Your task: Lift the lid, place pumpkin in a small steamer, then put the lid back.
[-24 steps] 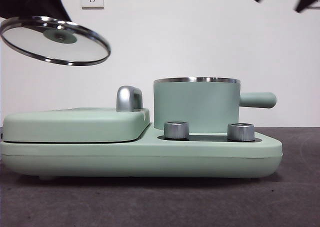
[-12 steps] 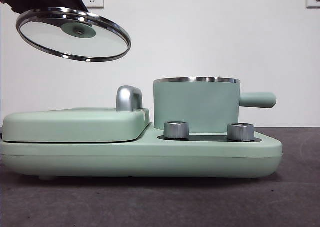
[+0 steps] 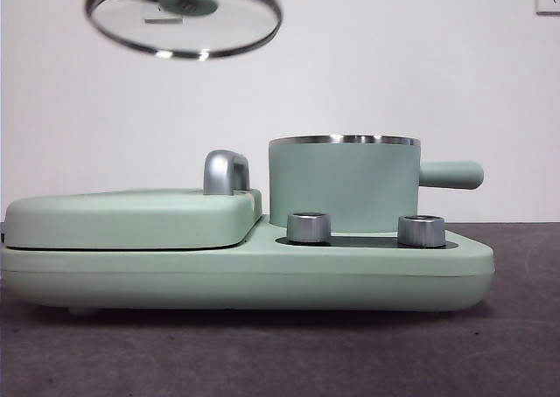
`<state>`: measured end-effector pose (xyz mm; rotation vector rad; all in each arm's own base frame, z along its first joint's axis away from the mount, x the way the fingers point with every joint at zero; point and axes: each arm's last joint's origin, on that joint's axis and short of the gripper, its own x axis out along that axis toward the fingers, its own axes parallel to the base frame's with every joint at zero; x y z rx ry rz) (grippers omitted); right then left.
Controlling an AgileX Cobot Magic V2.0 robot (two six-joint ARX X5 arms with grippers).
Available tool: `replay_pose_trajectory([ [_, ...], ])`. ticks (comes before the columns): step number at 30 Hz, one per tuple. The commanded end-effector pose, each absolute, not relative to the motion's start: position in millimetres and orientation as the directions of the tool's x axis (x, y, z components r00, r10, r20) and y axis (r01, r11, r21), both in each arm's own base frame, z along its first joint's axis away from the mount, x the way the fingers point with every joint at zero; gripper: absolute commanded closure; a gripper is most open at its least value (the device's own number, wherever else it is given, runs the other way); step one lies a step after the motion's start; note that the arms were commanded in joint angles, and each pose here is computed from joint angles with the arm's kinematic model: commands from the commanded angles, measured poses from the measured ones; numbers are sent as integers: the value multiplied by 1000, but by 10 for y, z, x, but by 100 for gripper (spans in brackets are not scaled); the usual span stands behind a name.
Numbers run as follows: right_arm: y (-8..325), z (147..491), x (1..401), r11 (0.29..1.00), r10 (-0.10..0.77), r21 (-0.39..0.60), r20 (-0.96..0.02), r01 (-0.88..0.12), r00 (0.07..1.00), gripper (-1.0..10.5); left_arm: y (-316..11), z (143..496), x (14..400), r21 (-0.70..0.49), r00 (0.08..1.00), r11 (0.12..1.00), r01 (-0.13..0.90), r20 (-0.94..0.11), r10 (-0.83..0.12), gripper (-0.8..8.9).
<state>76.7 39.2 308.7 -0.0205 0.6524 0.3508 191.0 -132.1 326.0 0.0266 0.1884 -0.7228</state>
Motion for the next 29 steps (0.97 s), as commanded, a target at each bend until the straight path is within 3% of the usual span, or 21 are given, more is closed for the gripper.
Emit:
replay_pose_trajectory([
  [1,403,3116,771,939,326,112,-584,-324,743,524,-1431,3310,1977,-36,723,730,683,-111,-682,799],
  [18,403,3117,772,941,326,123,-583,-316,744,524,-2059,2814,2558,24,688,688,725,-39,-724,799],
  [29,403,3116,772,940,326,115,-584,-321,744,524,-2415,2835,2881,112,659,652,750,-43,-751,799],
])
